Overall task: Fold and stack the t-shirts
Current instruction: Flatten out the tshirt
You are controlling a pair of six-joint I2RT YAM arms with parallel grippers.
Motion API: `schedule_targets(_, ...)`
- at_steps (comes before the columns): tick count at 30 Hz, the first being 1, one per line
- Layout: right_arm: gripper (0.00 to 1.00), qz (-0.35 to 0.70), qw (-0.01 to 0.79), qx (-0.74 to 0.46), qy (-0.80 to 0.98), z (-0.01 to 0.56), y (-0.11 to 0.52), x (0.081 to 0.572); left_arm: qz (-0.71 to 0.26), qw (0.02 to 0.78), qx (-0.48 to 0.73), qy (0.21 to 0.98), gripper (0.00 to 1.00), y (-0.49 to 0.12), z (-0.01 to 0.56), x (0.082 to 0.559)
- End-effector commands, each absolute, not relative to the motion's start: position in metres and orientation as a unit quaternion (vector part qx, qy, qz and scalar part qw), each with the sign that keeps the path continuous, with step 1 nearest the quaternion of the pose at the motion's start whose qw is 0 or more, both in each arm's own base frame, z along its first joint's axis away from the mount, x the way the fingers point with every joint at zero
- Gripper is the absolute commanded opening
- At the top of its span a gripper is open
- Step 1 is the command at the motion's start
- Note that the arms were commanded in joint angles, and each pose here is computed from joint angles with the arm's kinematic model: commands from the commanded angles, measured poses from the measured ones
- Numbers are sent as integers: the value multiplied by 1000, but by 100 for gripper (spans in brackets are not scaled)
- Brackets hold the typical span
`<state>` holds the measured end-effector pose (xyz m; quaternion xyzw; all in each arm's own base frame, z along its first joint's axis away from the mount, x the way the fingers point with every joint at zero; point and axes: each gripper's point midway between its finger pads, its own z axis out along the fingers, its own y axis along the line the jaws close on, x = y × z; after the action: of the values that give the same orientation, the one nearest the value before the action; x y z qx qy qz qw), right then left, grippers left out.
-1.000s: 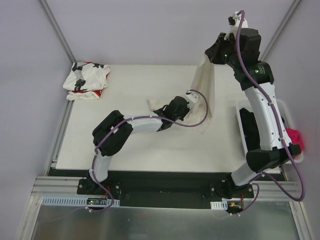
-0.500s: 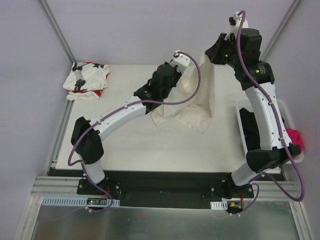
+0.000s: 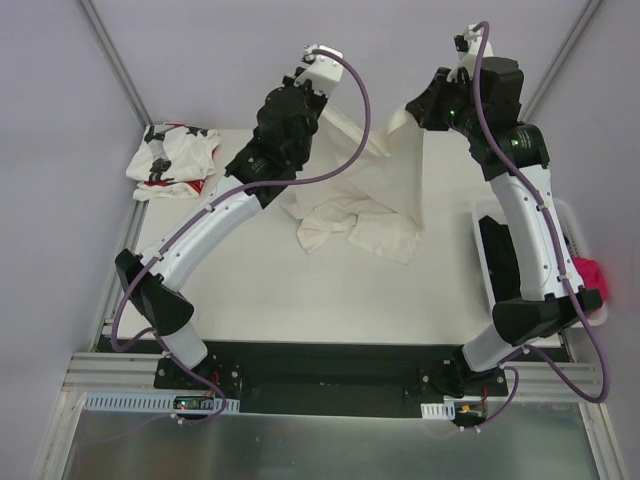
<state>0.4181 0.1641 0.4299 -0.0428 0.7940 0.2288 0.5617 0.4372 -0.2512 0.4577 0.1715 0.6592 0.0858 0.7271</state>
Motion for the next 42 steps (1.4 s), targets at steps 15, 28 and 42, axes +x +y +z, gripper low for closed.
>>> schedule_targets(15, 1, 249, 582, -80, 770, 432, 168, 401, 168, 777, -15, 606, 0, -100, 571, 403)
schedule_targets(28, 1, 175, 572, -35, 801, 389, 144, 426, 170, 761, 3, 626, 0, -105, 539, 425)
schedule_targets(42, 1, 37, 575, 81, 814, 355, 76, 435, 133, 731, 32, 669, 0, -128, 465, 451)
